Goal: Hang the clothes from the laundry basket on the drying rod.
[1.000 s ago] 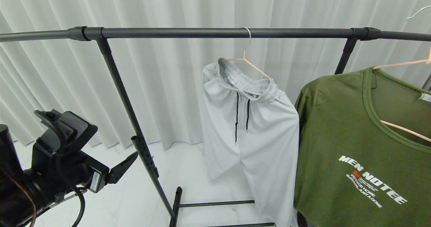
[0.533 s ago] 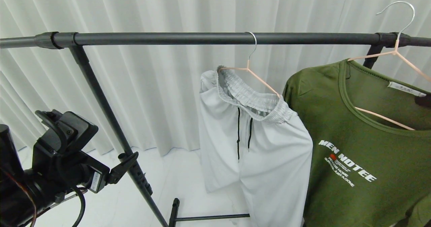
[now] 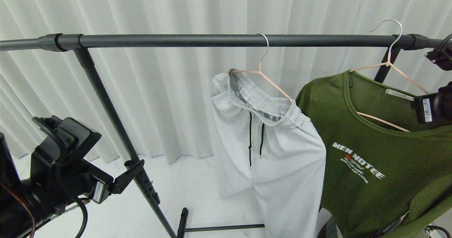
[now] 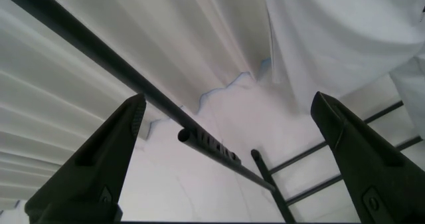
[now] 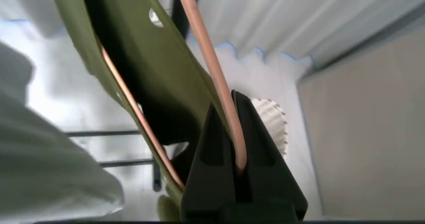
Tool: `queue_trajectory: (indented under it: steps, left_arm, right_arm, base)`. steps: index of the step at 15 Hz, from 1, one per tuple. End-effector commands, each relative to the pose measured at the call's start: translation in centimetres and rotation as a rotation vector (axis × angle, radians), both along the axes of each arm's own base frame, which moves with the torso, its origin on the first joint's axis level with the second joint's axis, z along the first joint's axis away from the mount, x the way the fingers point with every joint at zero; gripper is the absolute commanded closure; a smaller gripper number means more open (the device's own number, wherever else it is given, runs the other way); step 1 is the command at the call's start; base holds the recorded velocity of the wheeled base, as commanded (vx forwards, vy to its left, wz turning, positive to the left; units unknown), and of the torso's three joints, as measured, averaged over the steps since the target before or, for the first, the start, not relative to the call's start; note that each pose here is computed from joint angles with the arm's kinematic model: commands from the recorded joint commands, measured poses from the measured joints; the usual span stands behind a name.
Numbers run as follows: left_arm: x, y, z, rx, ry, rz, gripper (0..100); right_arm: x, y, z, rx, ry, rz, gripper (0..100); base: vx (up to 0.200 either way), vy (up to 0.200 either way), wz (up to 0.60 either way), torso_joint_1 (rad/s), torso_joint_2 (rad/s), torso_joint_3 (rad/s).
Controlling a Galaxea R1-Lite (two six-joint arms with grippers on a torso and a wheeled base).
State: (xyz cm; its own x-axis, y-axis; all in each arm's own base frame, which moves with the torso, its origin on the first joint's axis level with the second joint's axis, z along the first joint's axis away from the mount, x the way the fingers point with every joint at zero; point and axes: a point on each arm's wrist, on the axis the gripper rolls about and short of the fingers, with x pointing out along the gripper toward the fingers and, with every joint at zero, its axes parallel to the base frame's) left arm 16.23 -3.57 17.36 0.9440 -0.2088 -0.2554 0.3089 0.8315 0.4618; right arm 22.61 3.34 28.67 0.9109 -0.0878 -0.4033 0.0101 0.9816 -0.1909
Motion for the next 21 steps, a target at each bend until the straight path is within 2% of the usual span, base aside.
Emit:
queue_trajectory:
  steps: [1,10,11,12,14,17,18,21]
  left_arm:
    - [-0.1,0.0,0.0,0.000,-0.002,-0.003,0]
    - [-0.8,0.0,-0.3,0.001,0.001,-0.009,0]
    - [-0.8,0.0,-0.3,-0.001,0.001,-0.009,0]
    - [-0.8,0.0,-0.3,-0.001,-0.002,-0.008,0]
    - [-0.6,0.3,0.2,-0.006,-0.020,0.013,0]
    - [-0.6,1.3,0.7,-0.010,-0.042,0.077,0]
    - [-0.7,1.9,0.8,-0.012,-0.050,0.110,0]
    - [-1.3,3.2,0.7,-0.030,-0.059,0.197,0]
  right_arm:
    - [1.5,0.4,-1.1,-0.014,0.031,-0.008,100]
    - [1.8,1.4,-1.6,-0.015,0.046,0.026,100]
    - [1.7,1.5,-1.6,-0.015,0.046,0.027,0]
    - [1.6,1.5,-1.5,-0.012,0.041,0.030,0]
    - [-0.6,1.0,-0.8,-0.002,0.002,0.030,0]
    - [-5.2,0.0,0.6,0.022,-0.092,0.037,0]
    - [-7.6,-0.5,1.2,0.034,-0.146,0.045,0]
    - [-12.2,-1.5,1.6,0.060,-0.245,0.080,0]
  base:
    - [0.000,0.000,0.00,0.000,0.00,0.000]
    - [0.000,0.000,0.00,0.000,0.00,0.000]
    - [0.000,0.000,0.00,0.000,0.00,0.000]
    - [0.000,0.000,0.00,0.000,0.00,0.000]
    - [0.000,0.000,0.00,0.000,0.00,0.000]
    - [0.000,0.000,0.00,0.000,0.00,0.000]
    - [0.000,0.000,0.00,0.000,0.00,0.000]
    - [0.000,0.000,0.00,0.000,0.00,0.000]
